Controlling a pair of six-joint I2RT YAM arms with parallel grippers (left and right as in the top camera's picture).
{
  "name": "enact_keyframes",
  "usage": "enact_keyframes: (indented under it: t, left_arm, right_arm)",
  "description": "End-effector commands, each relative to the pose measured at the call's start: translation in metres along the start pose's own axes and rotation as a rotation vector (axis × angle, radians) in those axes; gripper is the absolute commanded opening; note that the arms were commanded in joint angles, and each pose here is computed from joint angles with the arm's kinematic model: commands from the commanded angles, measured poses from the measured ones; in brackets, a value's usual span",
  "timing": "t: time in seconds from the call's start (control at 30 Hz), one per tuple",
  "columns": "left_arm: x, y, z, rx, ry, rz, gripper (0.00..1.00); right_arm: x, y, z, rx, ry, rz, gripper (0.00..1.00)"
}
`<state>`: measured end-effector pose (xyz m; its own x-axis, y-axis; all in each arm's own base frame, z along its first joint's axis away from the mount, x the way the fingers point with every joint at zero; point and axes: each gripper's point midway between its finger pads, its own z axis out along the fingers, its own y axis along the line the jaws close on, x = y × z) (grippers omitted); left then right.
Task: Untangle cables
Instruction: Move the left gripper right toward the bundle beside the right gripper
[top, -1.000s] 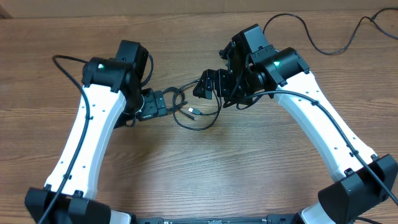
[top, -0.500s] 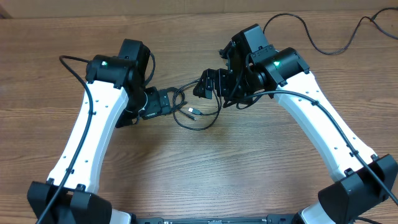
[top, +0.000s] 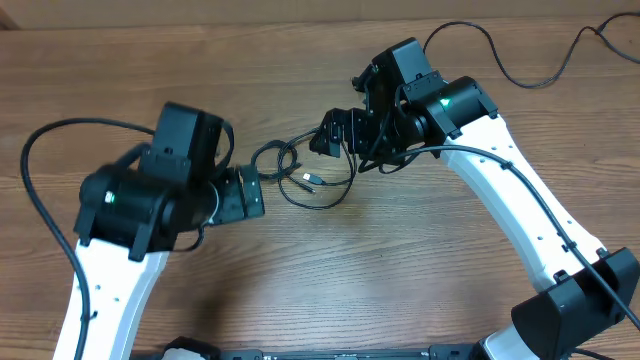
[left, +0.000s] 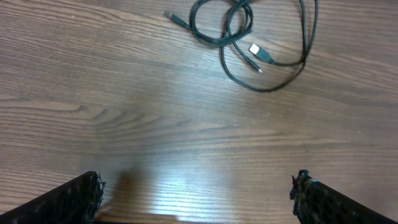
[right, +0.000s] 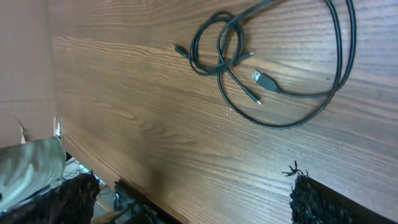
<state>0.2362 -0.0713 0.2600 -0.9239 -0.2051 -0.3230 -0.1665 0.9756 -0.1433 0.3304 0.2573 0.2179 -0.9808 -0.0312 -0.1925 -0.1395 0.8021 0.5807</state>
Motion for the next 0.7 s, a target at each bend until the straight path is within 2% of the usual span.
enact_keyframes:
  t: [0.0,0.17,0.3,0.67]
  left_arm:
    - [0.018,0.008,0.015,-0.058,0.061,-0.017,0.99]
    - [0.044,0.013,0.041,-0.097,0.124,-0.037,1.00]
    - [0.051,0.012,0.052,-0.081,0.120,-0.033,0.99]
    - [0.021,0.008,0.059,-0.087,-0.005,-0.039,1.00]
  right_arm:
    - [-0.003,0.002,0.000,-0.003,-0.018,-0.011,1.00]
    - [-0.010,0.006,0.000,-0.017,-0.044,-0.027,1.00]
    - [-0.009,0.005,0.000,-0.016,-0.042,-0.026,1.00]
    - [-0.017,0.010,-0.001,-0.032,-0.071,-0.043,1.00]
